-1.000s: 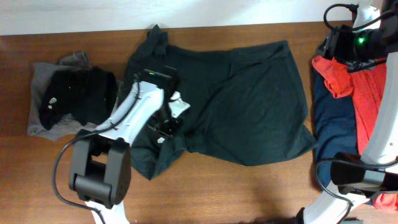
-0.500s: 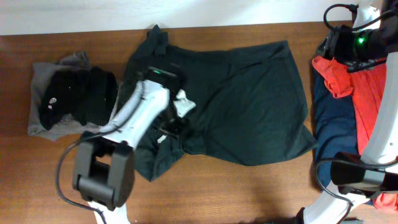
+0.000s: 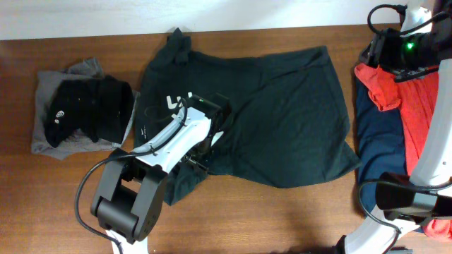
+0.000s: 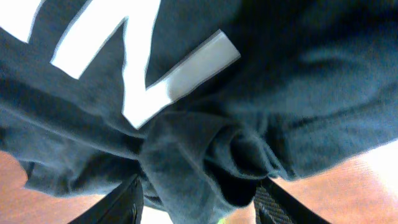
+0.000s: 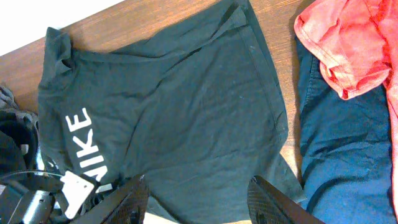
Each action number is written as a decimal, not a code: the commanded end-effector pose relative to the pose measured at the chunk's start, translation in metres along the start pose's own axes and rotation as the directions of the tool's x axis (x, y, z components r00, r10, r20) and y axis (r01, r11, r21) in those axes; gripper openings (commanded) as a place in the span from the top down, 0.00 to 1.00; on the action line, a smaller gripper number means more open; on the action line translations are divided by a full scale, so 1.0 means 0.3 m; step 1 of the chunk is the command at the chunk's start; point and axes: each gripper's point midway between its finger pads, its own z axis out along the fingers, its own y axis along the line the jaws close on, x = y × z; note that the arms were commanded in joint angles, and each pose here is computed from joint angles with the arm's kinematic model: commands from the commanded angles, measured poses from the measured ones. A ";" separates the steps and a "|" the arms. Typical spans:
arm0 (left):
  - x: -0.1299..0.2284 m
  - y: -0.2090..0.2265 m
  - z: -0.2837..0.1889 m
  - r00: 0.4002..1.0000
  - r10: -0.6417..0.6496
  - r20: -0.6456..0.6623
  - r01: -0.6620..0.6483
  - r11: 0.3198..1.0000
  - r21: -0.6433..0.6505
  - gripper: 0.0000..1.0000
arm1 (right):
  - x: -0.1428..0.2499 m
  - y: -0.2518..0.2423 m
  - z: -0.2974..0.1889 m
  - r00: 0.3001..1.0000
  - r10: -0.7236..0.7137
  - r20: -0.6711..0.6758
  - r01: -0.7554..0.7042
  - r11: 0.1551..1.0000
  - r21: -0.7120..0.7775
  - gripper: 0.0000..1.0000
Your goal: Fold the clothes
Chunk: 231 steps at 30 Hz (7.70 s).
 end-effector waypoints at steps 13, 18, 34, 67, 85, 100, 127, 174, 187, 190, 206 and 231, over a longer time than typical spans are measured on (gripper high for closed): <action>0.032 -0.100 -0.009 1.000 -0.015 -0.024 0.014 0.999 -0.041 0.48 | -0.001 -0.006 0.004 1.000 0.003 -0.003 -0.003 1.000 0.003 0.44; 0.022 -0.107 0.028 1.000 -0.016 -0.005 0.015 0.999 -0.040 0.48 | -0.002 -0.006 0.004 1.000 0.003 -0.002 -0.003 1.000 0.003 0.44; -0.017 0.021 -0.010 0.993 -0.091 0.071 0.106 0.961 -0.254 0.83 | 0.000 -0.006 0.004 1.000 0.004 -0.004 -0.004 1.000 0.004 0.44; -0.026 0.140 -0.171 0.983 -0.163 0.085 0.177 0.963 -0.202 0.99 | -0.009 -0.043 0.033 1.000 0.008 -0.014 -0.008 0.999 0.054 0.43; -0.025 -0.018 -0.075 0.959 -0.282 0.022 0.279 0.957 0.080 0.53 | 0.029 -0.076 0.128 0.993 0.040 -0.111 -0.033 0.997 0.066 0.44; -0.010 0.061 -0.047 0.940 -0.339 0.047 0.341 0.938 -0.062 0.54 | 0.029 -0.076 0.128 0.993 0.040 -0.111 -0.033 0.997 0.066 0.44; -0.011 0.133 -0.341 0.954 -0.235 0.188 0.254 0.964 -0.082 0.98 | 0.026 -0.090 0.169 0.991 0.046 -0.127 -0.038 0.997 0.069 0.38; -0.036 0.065 -0.042 0.954 -0.272 0.127 0.178 0.853 0.491 0.31 | 0.265 -0.031 0.528 0.921 0.014 -0.389 -0.086 0.982 -0.168 0.38; -0.079 -0.002 -0.010 0.826 -0.559 -0.074 0.481 0.630 0.610 0.56 | 0.259 -0.038 0.532 0.924 0.013 -0.381 -0.079 0.984 -0.158 0.38; -0.078 0.008 -0.003 0.805 -0.587 -0.090 0.517 0.618 0.592 0.81 | 0.259 -0.061 0.530 0.924 0.022 -0.381 -0.080 0.988 -0.136 0.38; -0.163 0.138 -0.189 0.848 -0.422 0.323 0.148 0.771 0.619 0.87 | 0.231 -0.283 0.469 0.908 0.227 -0.352 -0.258 0.965 -0.042 0.38; -0.124 -0.046 0.032 0.953 0.175 0.248 -0.209 0.970 0.119 0.54 | 0.220 -0.284 0.473 0.914 0.222 -0.339 -0.252 0.967 -0.046 0.38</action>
